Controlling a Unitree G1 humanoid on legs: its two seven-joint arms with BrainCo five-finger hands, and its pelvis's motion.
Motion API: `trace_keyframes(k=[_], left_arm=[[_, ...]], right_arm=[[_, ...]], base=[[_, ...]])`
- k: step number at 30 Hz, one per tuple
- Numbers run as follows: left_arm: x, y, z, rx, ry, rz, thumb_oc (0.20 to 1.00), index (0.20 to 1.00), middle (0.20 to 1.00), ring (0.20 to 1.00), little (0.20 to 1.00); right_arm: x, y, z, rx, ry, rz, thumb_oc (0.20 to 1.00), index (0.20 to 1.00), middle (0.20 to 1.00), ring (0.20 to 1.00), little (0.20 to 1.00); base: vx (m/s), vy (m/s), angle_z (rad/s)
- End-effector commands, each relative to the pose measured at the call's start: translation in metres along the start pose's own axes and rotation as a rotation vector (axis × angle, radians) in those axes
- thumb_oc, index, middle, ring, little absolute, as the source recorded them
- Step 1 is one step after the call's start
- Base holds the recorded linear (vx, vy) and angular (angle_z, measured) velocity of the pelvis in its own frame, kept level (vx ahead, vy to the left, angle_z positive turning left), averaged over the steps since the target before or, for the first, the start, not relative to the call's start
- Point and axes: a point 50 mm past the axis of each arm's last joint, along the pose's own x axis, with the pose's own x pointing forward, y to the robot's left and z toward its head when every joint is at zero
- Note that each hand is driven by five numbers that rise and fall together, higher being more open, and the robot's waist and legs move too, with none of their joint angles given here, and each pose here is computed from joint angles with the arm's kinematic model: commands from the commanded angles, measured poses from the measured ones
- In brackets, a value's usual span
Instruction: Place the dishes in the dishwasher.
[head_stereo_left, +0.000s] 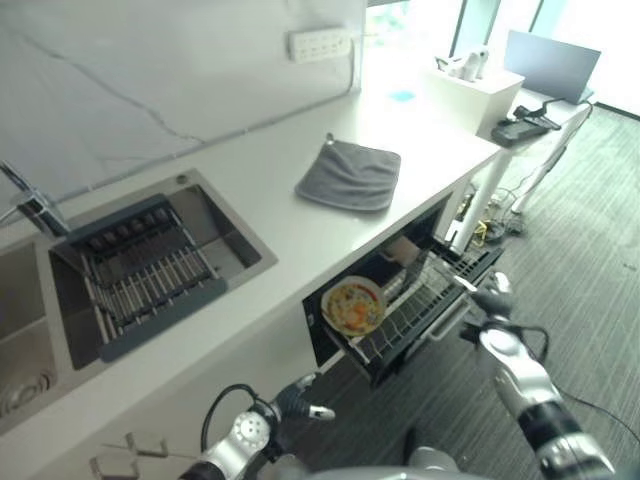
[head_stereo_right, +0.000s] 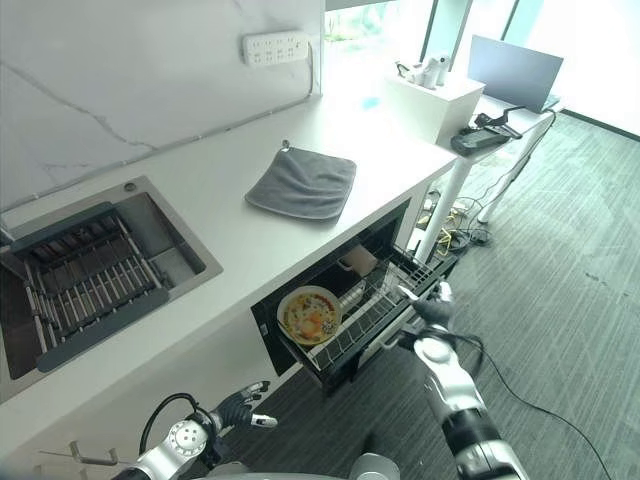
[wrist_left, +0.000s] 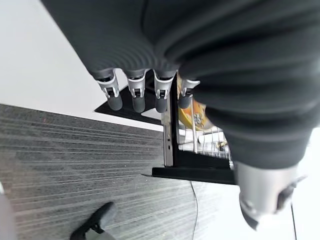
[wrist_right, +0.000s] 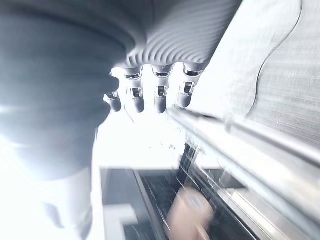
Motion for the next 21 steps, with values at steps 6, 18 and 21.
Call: trace_keyframes(k=[6,18,21], left_arm=[[-0.003,-0.006,-0.013,0.022,0.013,0.021,1.000,1.000,1.000,1.000,1.000],[0.018,-0.001,0.029,0.203,-0.045,-0.002,1.000,1.000,1.000,1.000,1.000],[0.022,-0.002,0.038,0.232,-0.060,-0.005,1.000,1.000,1.000,1.000,1.000]], right_arm=[[0.010,-0.045,0.007,0.117,-0.161,-0.268,1.000,1.000,1.000,1.000,1.000],[0.014,-0.015,-0.053,0.737,0.159,-0.245,1.000,1.000,1.000,1.000,1.000],[0.020,0.003,-0.043,0.797,0.144,-0.160,1.000,1.000,1.000,1.000,1.000]], base=[[0.04,-0.059,-0.08],[-0.07,-0.044,0.09],[-0.06,0.000,0.12]])
